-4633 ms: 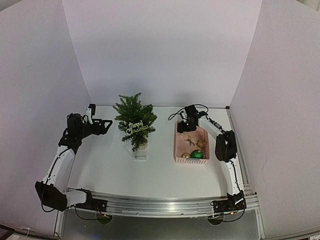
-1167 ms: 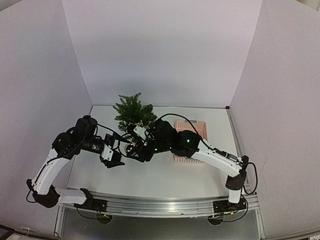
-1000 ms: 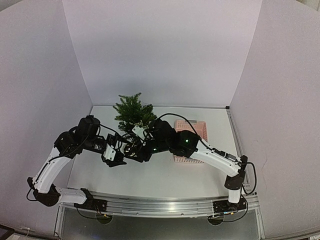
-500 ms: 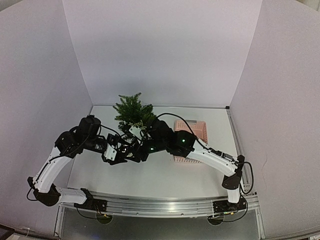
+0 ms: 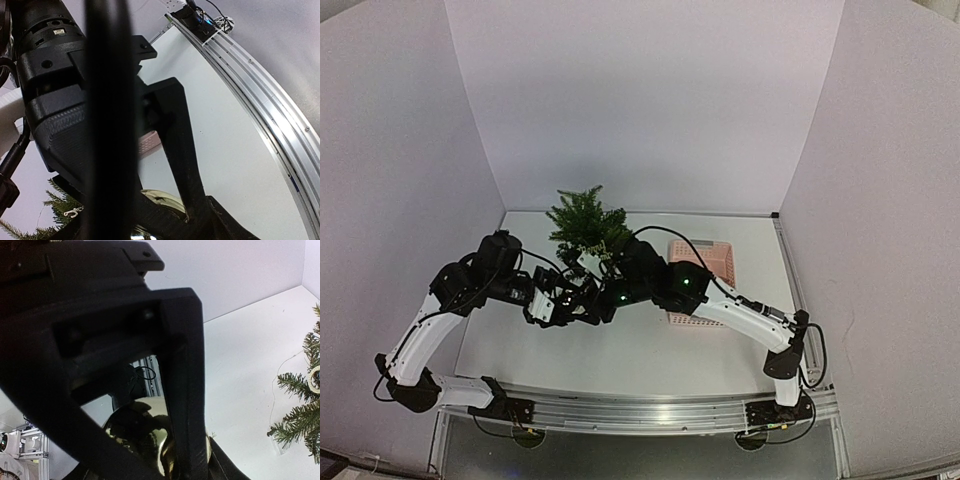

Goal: Decorate the small christmas tree

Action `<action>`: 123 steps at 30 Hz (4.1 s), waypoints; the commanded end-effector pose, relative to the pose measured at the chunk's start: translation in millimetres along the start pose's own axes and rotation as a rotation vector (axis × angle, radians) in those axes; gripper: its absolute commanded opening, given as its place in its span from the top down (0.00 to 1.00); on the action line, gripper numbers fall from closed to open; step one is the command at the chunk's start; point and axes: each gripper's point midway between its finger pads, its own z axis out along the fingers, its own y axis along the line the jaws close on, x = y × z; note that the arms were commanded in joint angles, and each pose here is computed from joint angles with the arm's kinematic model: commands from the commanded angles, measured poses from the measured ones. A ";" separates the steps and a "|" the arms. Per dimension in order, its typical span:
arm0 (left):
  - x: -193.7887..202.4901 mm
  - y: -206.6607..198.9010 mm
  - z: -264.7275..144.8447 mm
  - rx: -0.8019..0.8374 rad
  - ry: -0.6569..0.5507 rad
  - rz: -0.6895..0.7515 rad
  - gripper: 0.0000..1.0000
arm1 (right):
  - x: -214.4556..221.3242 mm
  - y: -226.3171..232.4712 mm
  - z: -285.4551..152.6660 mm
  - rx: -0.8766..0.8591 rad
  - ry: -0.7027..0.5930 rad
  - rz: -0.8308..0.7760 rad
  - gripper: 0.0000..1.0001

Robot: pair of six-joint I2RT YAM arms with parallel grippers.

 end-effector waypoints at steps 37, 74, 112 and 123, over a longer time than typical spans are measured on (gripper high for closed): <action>26.6 -8.8 -5.8 -0.092 0.133 0.088 1.00 | -31.3 12.4 -19.7 -0.016 -0.123 0.007 0.27; 29.6 63.8 -31.2 -0.433 0.166 -0.335 1.00 | -27.2 2.2 -87.5 0.072 -0.231 0.076 0.20; 210.7 222.4 -121.1 -0.880 -0.025 -1.311 1.00 | -36.9 -138.2 -152.8 0.244 -0.331 0.136 0.18; 232.4 228.3 -113.2 -0.842 -0.091 -1.369 1.00 | -37.4 -155.2 -144.0 0.219 -0.320 0.183 0.18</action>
